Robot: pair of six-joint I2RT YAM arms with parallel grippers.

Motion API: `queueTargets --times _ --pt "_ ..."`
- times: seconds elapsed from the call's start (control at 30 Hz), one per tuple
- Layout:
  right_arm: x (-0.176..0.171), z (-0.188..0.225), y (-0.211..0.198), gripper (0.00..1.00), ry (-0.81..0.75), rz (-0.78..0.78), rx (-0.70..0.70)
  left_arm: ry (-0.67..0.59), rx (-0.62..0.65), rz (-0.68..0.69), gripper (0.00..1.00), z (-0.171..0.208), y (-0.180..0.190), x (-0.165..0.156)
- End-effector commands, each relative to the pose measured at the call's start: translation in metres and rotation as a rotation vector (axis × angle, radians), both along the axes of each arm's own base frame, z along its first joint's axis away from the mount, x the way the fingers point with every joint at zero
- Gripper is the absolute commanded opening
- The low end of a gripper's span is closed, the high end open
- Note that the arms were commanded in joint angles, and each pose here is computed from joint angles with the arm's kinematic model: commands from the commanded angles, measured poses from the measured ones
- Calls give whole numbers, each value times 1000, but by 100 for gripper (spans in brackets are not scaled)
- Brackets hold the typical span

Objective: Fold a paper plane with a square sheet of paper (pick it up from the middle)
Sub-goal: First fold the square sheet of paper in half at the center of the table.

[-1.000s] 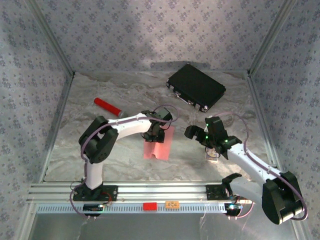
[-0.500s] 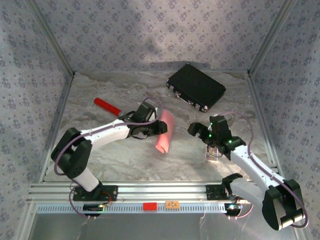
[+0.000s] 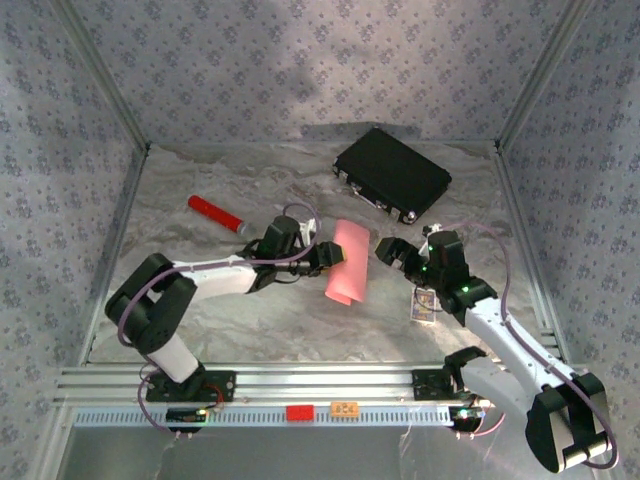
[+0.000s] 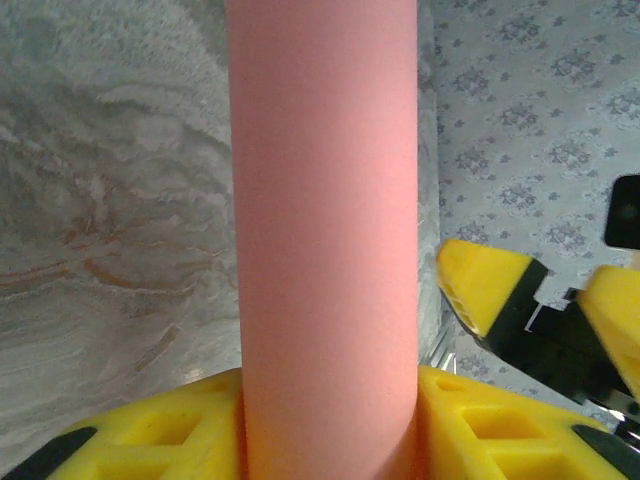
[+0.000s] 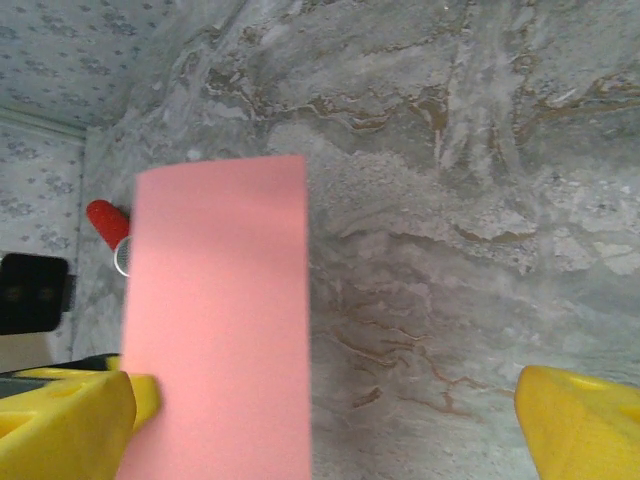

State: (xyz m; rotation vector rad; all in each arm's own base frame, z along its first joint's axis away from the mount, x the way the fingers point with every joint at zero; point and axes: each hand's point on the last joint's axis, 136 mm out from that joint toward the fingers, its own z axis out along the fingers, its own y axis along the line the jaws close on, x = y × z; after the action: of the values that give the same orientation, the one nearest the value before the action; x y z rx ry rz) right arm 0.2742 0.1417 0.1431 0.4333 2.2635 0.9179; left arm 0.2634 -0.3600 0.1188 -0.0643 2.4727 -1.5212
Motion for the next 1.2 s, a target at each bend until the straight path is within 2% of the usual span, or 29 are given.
queueTargets --times 0.0,0.27,0.8,1.07,1.17 --pt "0 -2 4 99 -7 15 42 3 -62 -27 42 6 -15 -7" --pt "-5 -8 15 99 0 108 42 45 -10 16 41 -23 -16 -13" --pt "-6 -25 21 99 47 132 58 95 56 105 41 -62 -9 -16" --pt "-5 -30 23 99 62 136 56 103 186 120 42 -82 3 -18" --pt "-5 -31 23 99 66 136 54 90 257 114 47 -86 10 -19"
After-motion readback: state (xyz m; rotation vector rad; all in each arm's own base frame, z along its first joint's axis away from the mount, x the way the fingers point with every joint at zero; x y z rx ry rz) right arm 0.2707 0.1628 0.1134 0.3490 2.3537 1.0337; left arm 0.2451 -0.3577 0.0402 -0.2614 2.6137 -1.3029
